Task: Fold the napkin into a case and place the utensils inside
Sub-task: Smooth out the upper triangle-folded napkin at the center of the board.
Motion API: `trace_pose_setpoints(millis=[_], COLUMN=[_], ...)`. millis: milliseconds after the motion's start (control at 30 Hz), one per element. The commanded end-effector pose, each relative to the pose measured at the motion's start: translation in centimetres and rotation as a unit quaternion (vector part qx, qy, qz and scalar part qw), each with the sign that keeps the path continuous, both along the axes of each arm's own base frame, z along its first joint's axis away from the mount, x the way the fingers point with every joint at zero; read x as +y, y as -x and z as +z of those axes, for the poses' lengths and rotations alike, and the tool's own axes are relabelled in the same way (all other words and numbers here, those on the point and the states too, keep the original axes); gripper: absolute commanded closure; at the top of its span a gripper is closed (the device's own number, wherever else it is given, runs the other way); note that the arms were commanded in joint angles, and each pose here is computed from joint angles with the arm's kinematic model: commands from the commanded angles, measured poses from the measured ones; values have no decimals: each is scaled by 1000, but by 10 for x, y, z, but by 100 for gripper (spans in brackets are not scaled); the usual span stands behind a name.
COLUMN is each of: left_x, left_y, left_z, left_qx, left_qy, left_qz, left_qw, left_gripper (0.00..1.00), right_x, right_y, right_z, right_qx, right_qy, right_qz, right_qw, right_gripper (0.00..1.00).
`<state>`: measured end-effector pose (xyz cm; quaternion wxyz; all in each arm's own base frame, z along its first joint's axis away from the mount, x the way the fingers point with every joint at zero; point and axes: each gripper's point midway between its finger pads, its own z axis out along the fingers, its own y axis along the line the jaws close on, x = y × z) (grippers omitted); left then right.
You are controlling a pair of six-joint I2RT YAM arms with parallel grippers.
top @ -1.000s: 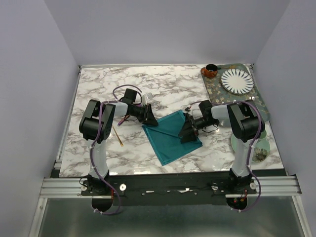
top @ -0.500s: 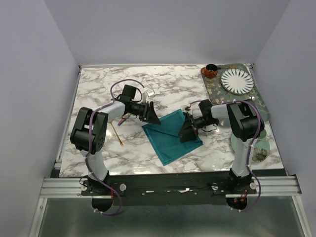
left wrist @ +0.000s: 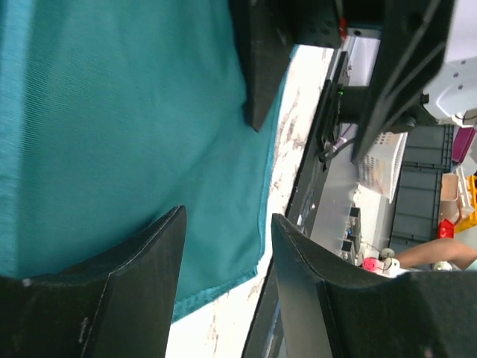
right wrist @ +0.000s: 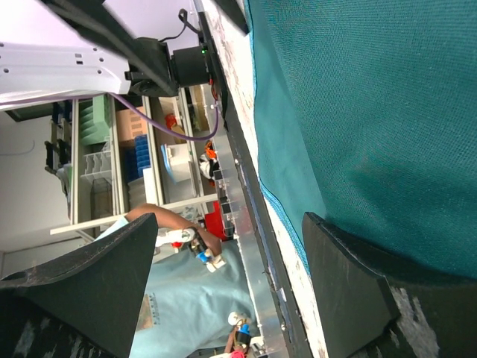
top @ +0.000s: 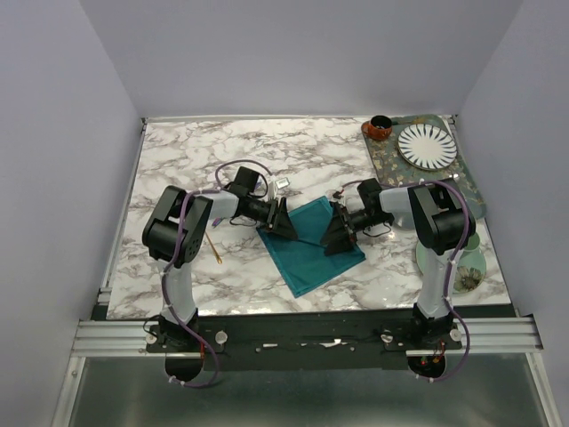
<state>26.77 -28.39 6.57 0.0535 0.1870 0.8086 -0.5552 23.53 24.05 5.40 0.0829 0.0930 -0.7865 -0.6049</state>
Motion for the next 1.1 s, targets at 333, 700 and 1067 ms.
trace_pose_setpoints(millis=[333,700,1067], left_x=[17,14,41], left_y=[-9,-7,-25], left_z=[-55,27,-25], left_qx=[64,10,36], left_qy=[-20,49,6], left_qz=[22,-11,29], left_qw=[998,999,999], left_gripper=[26,1,1], right_x=[-14,-16,-16], right_y=[7,6,7], right_z=[-51,-51,-50], right_qx=[46,41,37], right_qy=[104,110,108], right_qz=[-11,-12,-12], right_qw=[993,993,993], right_gripper=[8,0,0])
